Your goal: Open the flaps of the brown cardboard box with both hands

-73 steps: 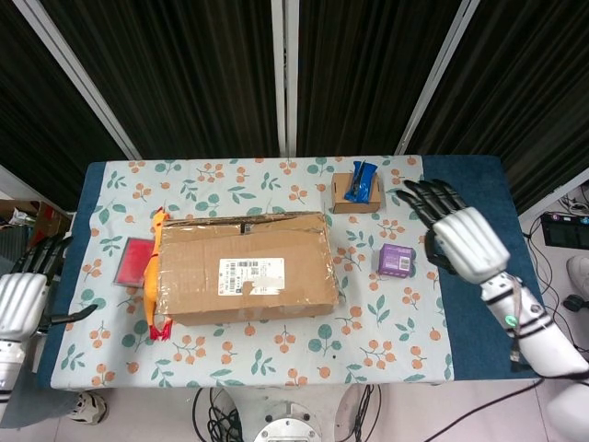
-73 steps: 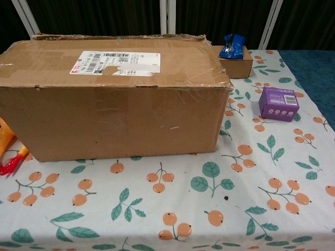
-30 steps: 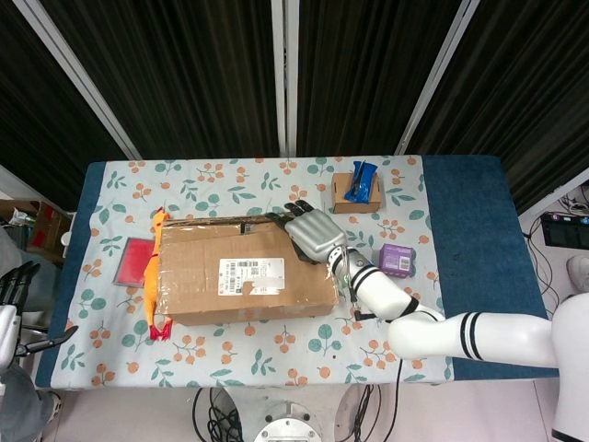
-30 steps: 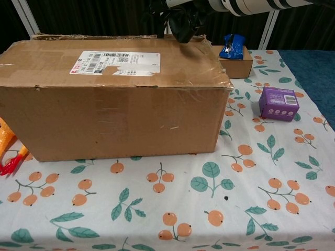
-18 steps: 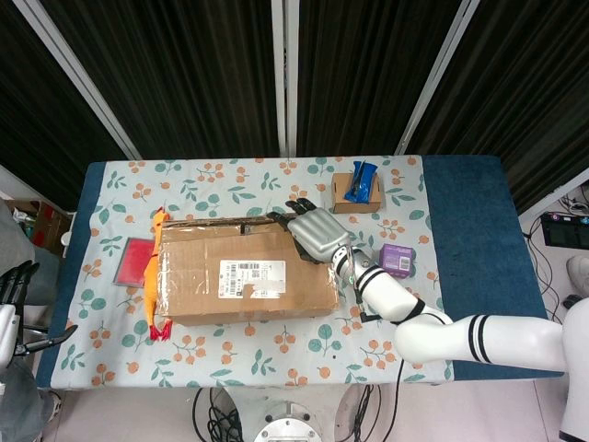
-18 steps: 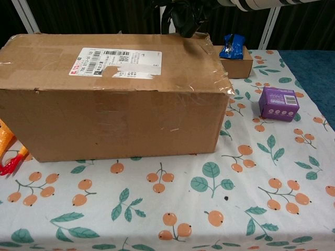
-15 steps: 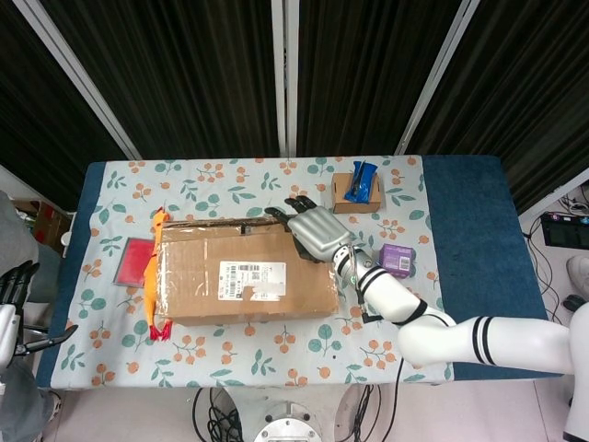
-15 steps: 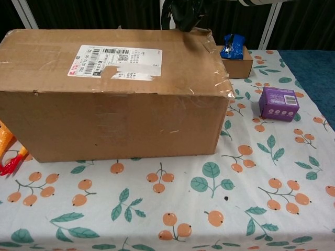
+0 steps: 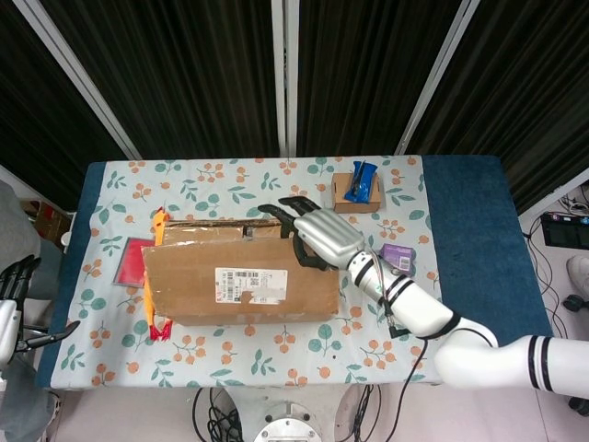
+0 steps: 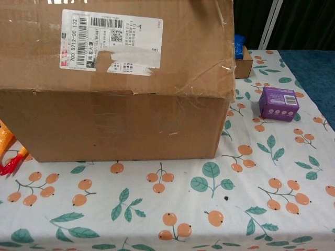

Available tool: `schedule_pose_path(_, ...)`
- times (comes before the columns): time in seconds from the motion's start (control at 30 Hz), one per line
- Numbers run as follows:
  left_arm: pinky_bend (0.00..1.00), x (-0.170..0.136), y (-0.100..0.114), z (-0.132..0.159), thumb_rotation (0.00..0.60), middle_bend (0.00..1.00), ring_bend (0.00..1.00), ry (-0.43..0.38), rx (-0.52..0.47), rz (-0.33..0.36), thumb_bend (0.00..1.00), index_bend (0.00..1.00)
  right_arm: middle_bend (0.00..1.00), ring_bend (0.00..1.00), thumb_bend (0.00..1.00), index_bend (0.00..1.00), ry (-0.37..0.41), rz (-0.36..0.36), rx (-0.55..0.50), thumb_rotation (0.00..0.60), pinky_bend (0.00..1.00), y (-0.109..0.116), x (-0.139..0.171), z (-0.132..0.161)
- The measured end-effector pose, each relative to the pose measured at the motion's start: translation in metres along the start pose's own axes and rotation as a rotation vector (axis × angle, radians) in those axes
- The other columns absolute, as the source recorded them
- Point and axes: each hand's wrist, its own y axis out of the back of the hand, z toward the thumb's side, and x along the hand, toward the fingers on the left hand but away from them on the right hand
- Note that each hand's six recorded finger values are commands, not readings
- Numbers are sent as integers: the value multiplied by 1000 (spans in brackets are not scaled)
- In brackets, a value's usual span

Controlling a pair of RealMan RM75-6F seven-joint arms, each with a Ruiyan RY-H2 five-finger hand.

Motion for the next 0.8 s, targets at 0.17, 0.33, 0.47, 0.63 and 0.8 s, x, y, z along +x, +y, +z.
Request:
schedule_pose_path(0.17, 166, 0, 1, 1, 379, 46, 43, 3, 1, -3, 0, 37, 452, 0, 727, 0, 78, 1, -46, 600, 0, 4, 24, 18)
schedule_pose_path(0.33, 166, -1, 2, 5, 380, 46, 43, -1, 3, -3, 0, 37, 451, 0, 679, 0, 142, 32, -62, 600, 0, 2, 56, 32)
schedule_pose_path(0.47, 166, -2, 3, 8, 377, 46, 43, -7, 7, -6, 0, 37, 435, 0, 670, 0, 183, 66, -37, 600, 0, -4, 80, 39)
schedule_pose_path(0.63, 166, -2, 0, 12, 378, 46, 43, -17, 2, -15, 0, 37, 390, 0, 672, 0, 208, 141, -22, 600, 0, -16, 108, 41)
schedule_pose_path(0.8, 166, -2, -1, 14, 376, 46, 43, -22, -1, -14, 0, 37, 261, 0, 724, 0, 234, 103, 35, 600, 0, -8, 122, 35)
